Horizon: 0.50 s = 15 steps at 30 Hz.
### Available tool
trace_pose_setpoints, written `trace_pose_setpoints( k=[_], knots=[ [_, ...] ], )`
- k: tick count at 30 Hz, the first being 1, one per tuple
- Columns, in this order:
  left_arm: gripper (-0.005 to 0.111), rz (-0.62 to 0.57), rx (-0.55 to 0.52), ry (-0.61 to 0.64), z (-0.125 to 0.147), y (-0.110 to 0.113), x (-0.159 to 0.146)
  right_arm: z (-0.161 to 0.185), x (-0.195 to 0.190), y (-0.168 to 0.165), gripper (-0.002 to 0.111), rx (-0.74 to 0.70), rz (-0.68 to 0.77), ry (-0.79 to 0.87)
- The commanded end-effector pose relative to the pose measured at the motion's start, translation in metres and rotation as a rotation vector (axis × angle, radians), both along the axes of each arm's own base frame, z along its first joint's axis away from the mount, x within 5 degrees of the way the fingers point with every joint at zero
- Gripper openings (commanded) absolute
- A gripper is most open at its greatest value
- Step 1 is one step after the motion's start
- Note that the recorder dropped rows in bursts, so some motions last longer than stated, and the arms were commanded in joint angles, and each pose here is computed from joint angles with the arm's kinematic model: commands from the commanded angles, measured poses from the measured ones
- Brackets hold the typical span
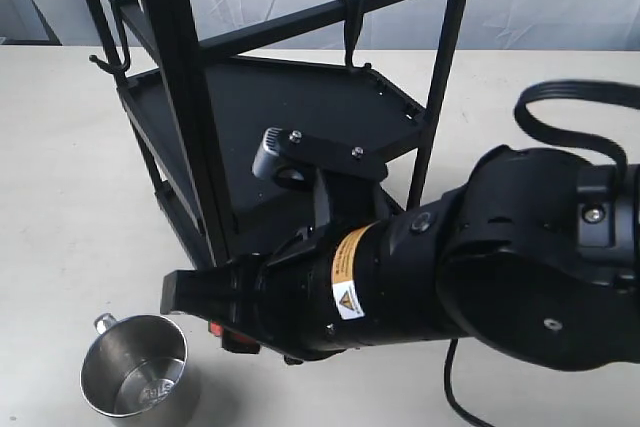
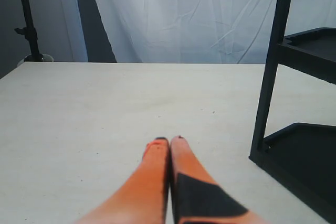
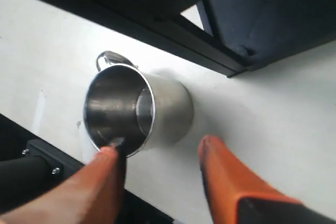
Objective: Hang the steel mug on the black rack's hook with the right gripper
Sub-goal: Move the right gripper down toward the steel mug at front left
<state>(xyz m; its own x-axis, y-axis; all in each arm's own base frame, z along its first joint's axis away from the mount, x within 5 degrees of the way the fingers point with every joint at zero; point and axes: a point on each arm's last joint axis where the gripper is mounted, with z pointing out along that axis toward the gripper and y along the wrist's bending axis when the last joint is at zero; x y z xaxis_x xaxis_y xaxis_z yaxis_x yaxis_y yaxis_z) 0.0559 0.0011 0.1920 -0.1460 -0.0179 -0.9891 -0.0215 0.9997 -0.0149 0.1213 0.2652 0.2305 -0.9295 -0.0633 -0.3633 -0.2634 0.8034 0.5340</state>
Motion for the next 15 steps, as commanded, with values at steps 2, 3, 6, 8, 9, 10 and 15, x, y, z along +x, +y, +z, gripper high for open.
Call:
trace_pose_setpoints(
  k=[2,3,6,8,9,10,15],
  knots=[
    [0.002,-0.001,-0.001,-0.010,0.001,0.000,0.000,-0.016,0.002,0.016,0.060,0.091,-0.138,0.158],
    [0.002,-0.001,-0.001,-0.010,0.001,0.000,0.000,-0.023,0.001,0.019,0.060,0.079,-0.147,0.178],
    [0.002,-0.001,-0.001,-0.010,0.001,0.000,0.000,-0.038,-0.001,0.026,0.060,0.058,-0.171,0.226],
    [0.002,-0.001,-0.001,-0.010,0.001,0.000,0.000,-0.042,-0.003,0.029,0.060,0.058,-0.174,0.236],
    [0.002,-0.001,-0.001,-0.010,0.001,0.000,0.000,-0.042,-0.005,0.030,0.060,0.061,-0.172,0.238],
    [0.002,-0.001,-0.001,-0.010,0.001,0.000,0.000,-0.043,-0.005,0.031,0.060,0.071,-0.179,0.241],
    [0.002,-0.001,-0.001,-0.010,0.001,0.000,0.000,-0.042,-0.003,0.033,0.060,0.100,-0.198,0.243]
  ],
)
